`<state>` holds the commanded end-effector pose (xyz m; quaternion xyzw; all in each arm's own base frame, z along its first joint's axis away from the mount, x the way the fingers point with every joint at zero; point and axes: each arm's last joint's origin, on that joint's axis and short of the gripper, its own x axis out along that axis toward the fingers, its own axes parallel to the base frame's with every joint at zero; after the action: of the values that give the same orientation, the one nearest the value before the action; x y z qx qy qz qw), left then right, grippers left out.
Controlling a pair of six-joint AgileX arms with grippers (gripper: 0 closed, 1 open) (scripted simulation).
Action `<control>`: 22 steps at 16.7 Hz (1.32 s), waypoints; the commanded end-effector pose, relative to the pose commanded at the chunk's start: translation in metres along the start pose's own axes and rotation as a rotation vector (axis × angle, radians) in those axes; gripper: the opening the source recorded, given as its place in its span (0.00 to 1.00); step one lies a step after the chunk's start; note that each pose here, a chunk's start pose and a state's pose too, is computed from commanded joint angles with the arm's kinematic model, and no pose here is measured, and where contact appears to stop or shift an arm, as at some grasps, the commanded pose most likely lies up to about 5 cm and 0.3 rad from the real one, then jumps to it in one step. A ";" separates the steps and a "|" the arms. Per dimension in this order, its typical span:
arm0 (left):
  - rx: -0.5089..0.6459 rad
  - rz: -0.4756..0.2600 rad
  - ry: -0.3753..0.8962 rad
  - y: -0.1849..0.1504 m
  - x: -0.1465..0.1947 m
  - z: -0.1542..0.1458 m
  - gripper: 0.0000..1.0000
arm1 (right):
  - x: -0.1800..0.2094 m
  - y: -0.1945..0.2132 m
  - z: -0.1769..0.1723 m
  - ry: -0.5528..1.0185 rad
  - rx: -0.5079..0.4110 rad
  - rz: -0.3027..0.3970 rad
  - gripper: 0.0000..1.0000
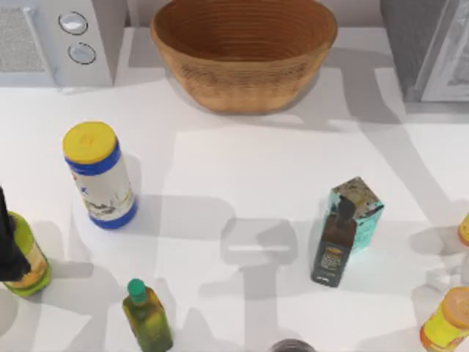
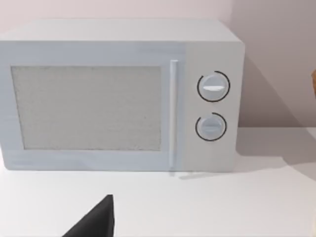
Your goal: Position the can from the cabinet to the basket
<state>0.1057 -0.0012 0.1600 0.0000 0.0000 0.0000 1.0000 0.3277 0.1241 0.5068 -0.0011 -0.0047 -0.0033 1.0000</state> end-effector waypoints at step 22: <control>0.000 0.000 0.000 0.000 0.000 0.000 1.00 | -0.177 0.002 0.060 0.006 -0.003 -0.002 0.00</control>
<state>0.1057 -0.0012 0.1600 0.0000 0.0000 0.0000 1.0000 0.1498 0.1275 0.5650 -0.0025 -0.0019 -0.0042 1.0000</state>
